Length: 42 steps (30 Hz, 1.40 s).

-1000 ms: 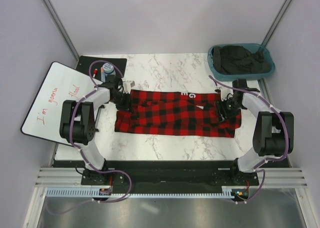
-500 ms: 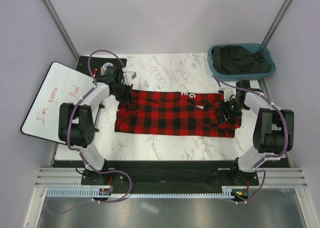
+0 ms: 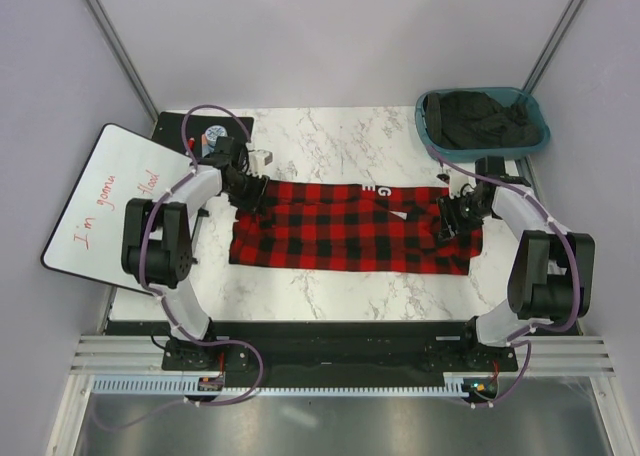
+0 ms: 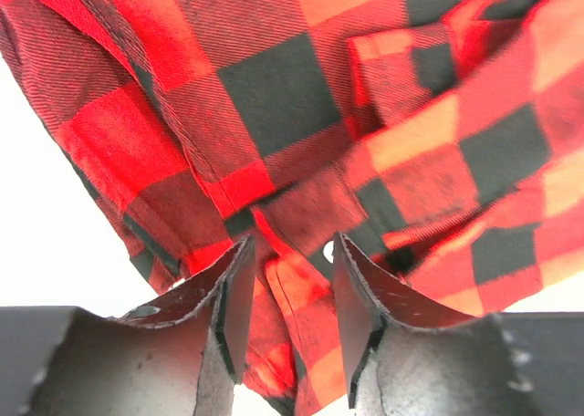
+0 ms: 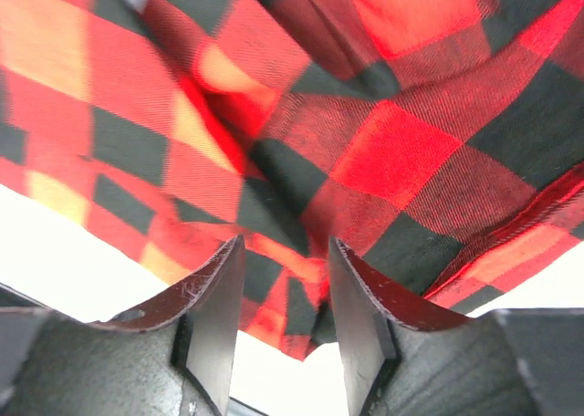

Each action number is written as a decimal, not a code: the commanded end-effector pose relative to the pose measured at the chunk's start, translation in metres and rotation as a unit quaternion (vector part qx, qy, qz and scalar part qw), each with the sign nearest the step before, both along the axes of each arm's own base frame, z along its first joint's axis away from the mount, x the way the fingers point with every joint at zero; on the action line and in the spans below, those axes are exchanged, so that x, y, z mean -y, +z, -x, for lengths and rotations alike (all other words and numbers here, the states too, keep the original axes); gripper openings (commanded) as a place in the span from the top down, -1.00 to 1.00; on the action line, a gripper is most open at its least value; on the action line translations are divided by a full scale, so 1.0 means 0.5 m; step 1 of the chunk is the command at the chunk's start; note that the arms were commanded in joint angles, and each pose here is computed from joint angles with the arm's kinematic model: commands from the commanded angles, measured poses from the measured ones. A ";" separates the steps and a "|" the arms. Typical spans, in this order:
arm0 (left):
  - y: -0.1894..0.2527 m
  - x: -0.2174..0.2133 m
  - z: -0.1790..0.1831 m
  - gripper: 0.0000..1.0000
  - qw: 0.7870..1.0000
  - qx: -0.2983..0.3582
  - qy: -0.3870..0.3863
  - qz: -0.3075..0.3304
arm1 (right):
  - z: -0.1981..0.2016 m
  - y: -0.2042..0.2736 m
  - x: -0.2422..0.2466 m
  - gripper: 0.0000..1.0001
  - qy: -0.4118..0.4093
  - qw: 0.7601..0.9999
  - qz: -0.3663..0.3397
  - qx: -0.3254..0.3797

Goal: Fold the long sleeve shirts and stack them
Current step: Fold the shirt

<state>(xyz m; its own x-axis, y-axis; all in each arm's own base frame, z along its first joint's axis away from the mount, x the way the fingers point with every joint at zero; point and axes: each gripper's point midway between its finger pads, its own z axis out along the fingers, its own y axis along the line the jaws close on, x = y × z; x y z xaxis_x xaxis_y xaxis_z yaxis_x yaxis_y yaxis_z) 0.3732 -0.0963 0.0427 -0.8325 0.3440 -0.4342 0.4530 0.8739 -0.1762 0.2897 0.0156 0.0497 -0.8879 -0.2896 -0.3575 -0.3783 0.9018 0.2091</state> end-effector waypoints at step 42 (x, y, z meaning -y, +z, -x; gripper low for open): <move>0.058 0.043 0.152 0.31 0.988 0.018 -0.155 0.005 | -0.668 0.085 -0.290 0.25 0.108 0.920 0.224 0.303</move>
